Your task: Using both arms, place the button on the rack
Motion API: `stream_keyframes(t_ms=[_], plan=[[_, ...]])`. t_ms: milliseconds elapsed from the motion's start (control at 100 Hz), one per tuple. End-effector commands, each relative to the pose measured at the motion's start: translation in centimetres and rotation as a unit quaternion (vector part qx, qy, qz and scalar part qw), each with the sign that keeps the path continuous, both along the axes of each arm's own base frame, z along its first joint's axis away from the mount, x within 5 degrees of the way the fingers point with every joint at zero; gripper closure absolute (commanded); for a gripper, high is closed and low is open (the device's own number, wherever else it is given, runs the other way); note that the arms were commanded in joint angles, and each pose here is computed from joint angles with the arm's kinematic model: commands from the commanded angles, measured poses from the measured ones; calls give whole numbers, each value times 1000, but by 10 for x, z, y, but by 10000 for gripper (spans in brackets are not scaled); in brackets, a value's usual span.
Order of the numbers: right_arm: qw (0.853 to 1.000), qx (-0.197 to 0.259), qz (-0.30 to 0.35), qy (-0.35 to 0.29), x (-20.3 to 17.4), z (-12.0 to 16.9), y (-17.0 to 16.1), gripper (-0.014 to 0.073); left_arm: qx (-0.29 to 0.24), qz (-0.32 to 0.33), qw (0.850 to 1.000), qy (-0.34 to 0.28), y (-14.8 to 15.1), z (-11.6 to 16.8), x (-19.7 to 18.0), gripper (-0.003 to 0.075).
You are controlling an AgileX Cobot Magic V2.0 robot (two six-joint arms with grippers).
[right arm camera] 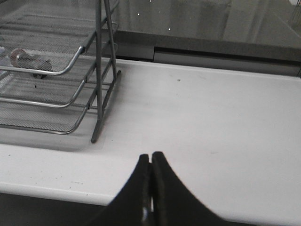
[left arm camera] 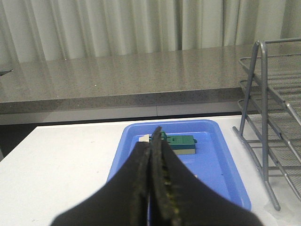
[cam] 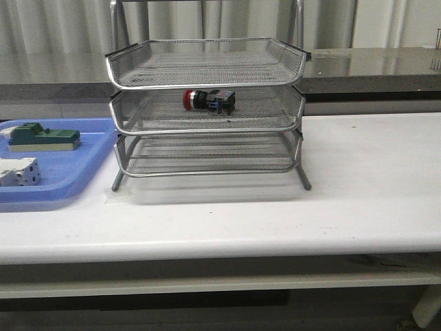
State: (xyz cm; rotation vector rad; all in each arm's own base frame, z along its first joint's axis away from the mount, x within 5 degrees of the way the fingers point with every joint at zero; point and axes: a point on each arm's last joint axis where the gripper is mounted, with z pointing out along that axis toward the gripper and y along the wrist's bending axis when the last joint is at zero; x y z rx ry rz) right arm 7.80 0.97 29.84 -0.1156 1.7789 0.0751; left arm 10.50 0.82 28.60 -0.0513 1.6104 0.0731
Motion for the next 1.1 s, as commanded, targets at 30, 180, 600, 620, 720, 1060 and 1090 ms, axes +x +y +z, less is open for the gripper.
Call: stream_keyframes(t_ms=[30, 180, 600, 620, 720, 1060, 1090], plan=[[998, -6, -8, -63, -8, 15, -2, 662, -4, 16, 999, -42, 3, 15, 0, 741], [998, -6, -8, -63, -10, 15, -2, 662, -4, 16, 999, -42, 3, 15, 0, 741], [998, -18, -10, -64, -9, 15, -3, 662, -4, 16, 999, -42, 3, 15, 0, 741], [998, -20, -10, -65, -9, 15, -3, 662, -4, 16, 999, -42, 3, 15, 0, 741], [997, -35, -12, -68, -9, 11, -4, 662, -4, 16, 999, -42, 3, 15, 0, 741], [990, -45, -20, -129, -23, -42, -6, 662, -4, 16, 999, -42, 3, 15, 0, 741], [990, -45, -20, -129, -23, -48, -6, 662, -4, 16, 999, -42, 3, 15, 0, 741]])
